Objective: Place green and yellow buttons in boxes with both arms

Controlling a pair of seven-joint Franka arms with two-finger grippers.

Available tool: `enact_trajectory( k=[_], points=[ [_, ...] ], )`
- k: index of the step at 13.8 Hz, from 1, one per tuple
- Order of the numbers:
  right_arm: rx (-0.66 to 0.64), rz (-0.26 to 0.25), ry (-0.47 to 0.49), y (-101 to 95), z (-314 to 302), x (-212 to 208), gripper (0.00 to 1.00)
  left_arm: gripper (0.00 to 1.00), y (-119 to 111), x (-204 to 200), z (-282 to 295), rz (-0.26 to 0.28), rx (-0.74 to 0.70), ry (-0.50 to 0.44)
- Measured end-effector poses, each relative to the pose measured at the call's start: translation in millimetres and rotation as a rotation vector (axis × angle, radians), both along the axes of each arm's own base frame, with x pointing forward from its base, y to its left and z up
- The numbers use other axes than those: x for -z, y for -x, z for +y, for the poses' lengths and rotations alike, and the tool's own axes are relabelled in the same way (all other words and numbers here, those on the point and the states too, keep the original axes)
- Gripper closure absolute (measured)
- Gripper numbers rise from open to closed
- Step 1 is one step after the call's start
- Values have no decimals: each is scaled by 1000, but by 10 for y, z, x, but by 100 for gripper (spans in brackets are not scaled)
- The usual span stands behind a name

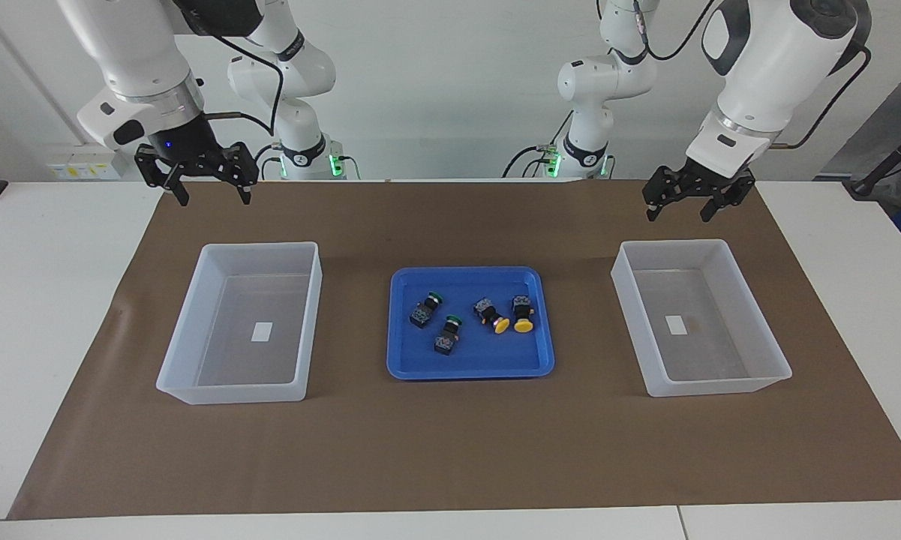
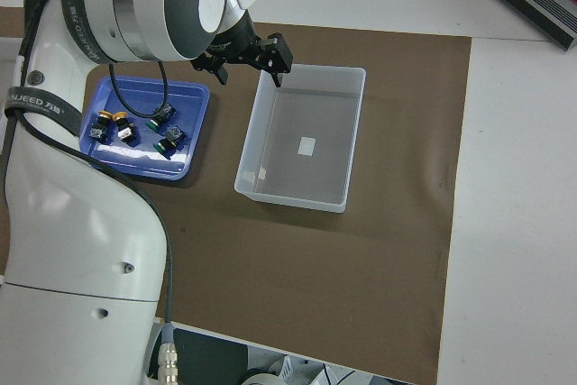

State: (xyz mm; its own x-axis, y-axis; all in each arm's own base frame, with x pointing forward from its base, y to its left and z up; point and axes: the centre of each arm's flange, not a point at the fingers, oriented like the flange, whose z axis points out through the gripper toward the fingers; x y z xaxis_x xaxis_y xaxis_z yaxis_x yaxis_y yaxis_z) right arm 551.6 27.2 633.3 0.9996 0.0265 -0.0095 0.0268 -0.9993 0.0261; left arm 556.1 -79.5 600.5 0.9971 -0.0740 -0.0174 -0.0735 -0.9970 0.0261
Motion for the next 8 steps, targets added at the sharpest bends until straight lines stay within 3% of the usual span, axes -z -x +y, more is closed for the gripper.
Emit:
enact_trajectory(
  k=[8],
  points=[
    [-1,14,0,35,7,-13,0,0,-31,48,3,4,1,2]
  ],
)
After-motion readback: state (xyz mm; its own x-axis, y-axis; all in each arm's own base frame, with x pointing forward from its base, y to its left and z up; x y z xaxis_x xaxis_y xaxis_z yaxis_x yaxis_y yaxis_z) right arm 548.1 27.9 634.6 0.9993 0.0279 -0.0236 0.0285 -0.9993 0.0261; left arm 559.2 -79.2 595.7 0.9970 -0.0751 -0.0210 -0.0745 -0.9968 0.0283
